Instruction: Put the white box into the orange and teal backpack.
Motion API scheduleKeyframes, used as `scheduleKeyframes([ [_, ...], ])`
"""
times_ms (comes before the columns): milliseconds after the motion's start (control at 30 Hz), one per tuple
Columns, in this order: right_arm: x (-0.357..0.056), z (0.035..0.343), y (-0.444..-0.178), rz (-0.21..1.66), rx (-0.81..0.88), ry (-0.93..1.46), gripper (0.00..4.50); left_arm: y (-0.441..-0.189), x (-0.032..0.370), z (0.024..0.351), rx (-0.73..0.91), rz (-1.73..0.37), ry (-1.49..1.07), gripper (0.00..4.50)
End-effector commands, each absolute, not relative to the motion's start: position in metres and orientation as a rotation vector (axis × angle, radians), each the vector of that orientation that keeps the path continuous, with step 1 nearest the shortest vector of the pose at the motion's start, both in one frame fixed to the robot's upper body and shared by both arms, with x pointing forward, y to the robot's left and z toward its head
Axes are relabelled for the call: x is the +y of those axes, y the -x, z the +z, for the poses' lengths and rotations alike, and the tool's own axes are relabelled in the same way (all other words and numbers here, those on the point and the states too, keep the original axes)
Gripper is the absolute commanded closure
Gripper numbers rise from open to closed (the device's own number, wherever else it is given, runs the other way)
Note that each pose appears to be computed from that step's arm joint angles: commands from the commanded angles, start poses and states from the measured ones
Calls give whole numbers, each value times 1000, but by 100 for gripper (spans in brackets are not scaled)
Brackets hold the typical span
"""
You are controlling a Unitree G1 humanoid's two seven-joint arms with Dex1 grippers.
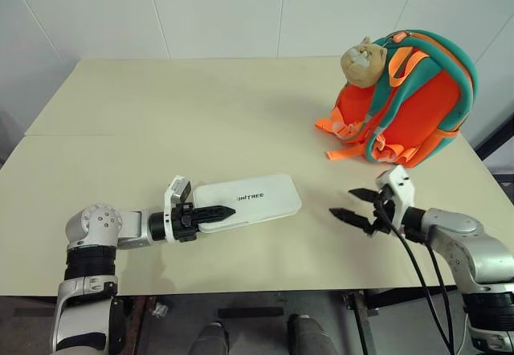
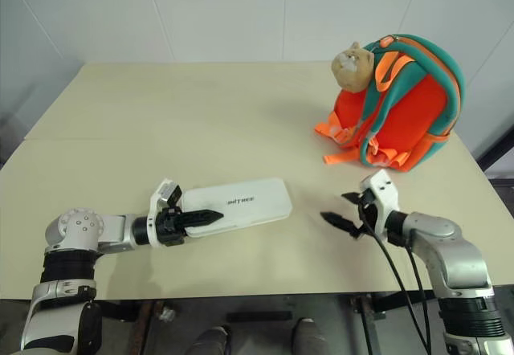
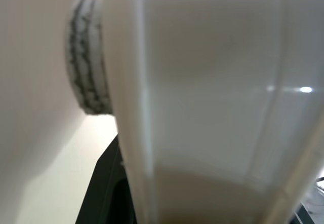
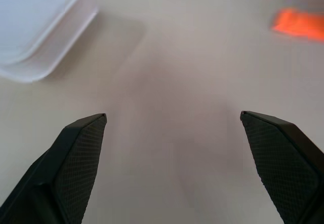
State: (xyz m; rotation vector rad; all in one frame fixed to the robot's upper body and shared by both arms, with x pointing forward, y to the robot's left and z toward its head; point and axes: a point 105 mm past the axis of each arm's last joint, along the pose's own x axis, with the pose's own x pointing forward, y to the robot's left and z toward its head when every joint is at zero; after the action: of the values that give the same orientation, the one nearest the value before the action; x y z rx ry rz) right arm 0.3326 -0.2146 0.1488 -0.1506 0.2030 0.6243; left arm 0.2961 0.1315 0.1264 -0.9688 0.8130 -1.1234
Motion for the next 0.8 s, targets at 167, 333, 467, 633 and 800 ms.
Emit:
scheduleKeyframes([
  [167,-266,230,-368,282,-86,186,0,-319,138,153,553,-1132,802,304],
  [333,-264,256,-393,249,-142,109,0,-314,139,148,540,-1156,730,304],
  [467,-246,271,-414,307,-175,32,0,-313,141,148,512,-1148,737,304],
  [633,-232,267,-446,323,-146,-12,0,-314,146,150,460,-1114,753,304],
  [800,-218,257,-463,347,-138,49,40,-313,156,152,400,-1053,761,304],
])
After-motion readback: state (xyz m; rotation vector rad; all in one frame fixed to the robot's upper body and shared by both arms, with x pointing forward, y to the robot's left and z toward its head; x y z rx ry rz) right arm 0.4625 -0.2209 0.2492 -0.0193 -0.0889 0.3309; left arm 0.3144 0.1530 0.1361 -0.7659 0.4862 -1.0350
